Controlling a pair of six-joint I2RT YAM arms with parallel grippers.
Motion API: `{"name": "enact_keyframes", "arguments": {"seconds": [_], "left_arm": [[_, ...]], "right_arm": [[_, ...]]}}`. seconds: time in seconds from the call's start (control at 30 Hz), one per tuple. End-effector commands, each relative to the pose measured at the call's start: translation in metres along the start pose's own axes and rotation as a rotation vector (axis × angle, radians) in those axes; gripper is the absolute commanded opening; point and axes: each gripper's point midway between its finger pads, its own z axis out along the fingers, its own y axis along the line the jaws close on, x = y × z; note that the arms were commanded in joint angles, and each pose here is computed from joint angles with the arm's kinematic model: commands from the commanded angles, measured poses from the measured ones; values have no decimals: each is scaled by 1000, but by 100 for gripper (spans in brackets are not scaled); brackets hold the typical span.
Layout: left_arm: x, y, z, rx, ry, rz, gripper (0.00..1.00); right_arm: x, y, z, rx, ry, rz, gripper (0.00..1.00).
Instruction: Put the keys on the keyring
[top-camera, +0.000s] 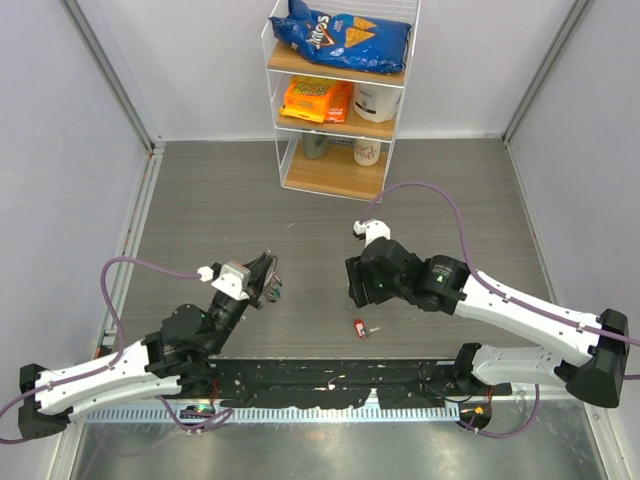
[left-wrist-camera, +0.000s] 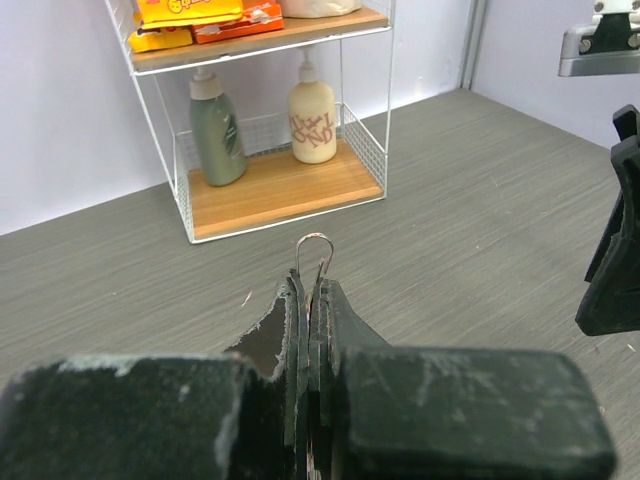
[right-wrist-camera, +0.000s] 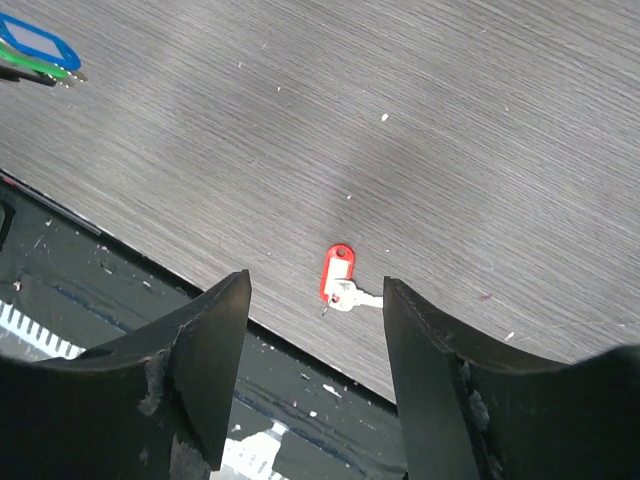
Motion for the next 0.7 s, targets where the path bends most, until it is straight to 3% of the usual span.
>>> {"name": "enact_keyframes", "arguments": {"seconds": [0.0, 0.37, 0.67], "left_arm": [[-10, 12, 0, -68, -37, -46, 0], [-1, 20, 0, -129, -14, -37, 0], [2, 19, 1, -128, -13, -38, 0]], "right_arm": [[-8, 2, 14, 9, -57, 59, 62], [18, -18, 27, 81, -44, 126, 65], [68, -26, 49, 82, 46, 196, 59]]}}
